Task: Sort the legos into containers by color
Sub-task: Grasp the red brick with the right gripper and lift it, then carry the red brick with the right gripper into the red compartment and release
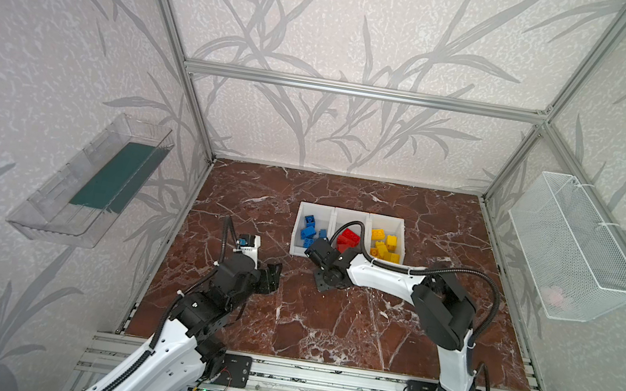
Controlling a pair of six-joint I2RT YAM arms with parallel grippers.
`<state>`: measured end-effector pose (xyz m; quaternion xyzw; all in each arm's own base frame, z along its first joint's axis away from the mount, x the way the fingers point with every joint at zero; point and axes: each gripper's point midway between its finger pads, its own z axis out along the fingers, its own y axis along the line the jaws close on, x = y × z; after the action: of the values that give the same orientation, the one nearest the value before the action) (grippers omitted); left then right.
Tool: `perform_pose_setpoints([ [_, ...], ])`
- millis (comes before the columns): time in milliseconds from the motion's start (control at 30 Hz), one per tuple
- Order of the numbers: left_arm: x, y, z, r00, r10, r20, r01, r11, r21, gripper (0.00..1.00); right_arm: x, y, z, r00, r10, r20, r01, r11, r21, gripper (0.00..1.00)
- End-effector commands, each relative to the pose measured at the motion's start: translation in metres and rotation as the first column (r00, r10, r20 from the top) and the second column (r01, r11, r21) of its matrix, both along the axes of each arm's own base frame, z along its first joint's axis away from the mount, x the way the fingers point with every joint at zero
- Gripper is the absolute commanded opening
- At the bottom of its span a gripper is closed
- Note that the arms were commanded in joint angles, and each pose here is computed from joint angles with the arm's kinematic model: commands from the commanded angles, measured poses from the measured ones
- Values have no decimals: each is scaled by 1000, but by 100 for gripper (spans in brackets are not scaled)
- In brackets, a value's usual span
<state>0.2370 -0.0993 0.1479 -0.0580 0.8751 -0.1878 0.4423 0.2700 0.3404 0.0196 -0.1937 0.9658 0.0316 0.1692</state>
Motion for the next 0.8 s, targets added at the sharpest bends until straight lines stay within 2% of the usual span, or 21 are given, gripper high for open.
perform_pose_setpoints([
  [0,3,4,-1,1000,28,8,-28,1000,-5,71,-20,-8,21,1000,-4,3,4,1000,23,41],
  [167,3,5,-2,999,37,7,-37,999,1,71,-14,-23,58,996,-10,85,7,999,32,41],
  [400,4,6,-2,999,44,12,-44,999,-1,71,45,-30,113,979,-24,201,10,998,67,41],
  [500,4,7,-3,999,47,12,-47,999,2,71,72,-32,119,975,-42,218,24,996,83,41],
  [667,3,7,-4,999,53,8,-53,999,-2,71,107,-35,114,981,-87,175,62,987,146,41],
  [767,3,7,-4,999,52,6,-52,999,-8,71,123,-37,111,981,-93,168,69,987,143,41],
])
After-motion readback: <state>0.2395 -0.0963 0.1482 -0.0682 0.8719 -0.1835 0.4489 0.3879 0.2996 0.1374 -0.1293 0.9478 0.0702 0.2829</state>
